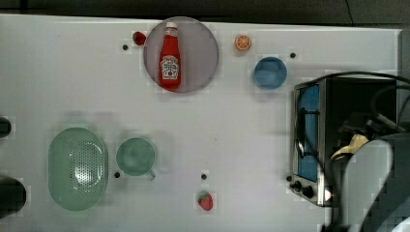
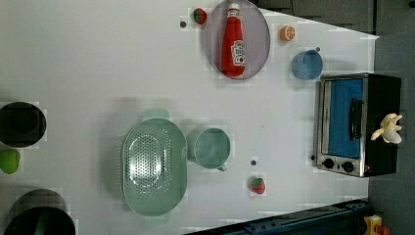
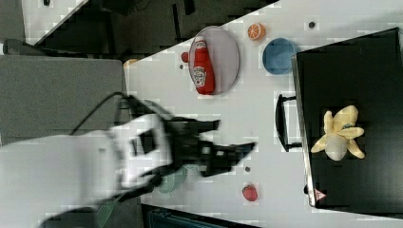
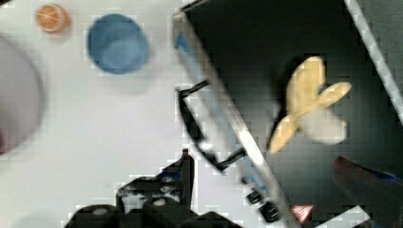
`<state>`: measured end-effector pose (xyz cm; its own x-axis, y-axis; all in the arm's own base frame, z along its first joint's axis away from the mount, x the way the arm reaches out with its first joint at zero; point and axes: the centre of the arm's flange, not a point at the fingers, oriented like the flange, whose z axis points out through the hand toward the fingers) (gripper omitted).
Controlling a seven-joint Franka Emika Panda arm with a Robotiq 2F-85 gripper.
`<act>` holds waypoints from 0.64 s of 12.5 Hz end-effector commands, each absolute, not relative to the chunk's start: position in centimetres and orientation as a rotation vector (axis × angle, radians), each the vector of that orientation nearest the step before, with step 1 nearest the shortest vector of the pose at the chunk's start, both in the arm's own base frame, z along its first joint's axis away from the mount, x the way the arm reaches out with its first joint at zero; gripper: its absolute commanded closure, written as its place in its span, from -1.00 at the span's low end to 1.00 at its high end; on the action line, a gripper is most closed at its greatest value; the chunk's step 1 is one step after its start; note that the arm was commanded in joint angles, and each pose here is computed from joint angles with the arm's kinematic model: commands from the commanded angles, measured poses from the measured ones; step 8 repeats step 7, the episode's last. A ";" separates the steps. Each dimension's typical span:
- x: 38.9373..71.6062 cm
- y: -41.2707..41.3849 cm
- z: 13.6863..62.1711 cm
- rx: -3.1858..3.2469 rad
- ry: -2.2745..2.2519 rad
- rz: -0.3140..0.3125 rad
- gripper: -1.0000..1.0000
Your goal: Pick banana from table and place on oven.
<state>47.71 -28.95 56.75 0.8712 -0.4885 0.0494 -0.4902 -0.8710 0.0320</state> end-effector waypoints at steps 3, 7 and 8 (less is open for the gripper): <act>50.8 -13.9 60.6 2.878 -1.215 0.007 -1.00; 51.0 -6.9 62.0 2.789 -1.394 0.022 -1.00; 51.0 -6.9 62.0 2.789 -1.394 0.022 -1.00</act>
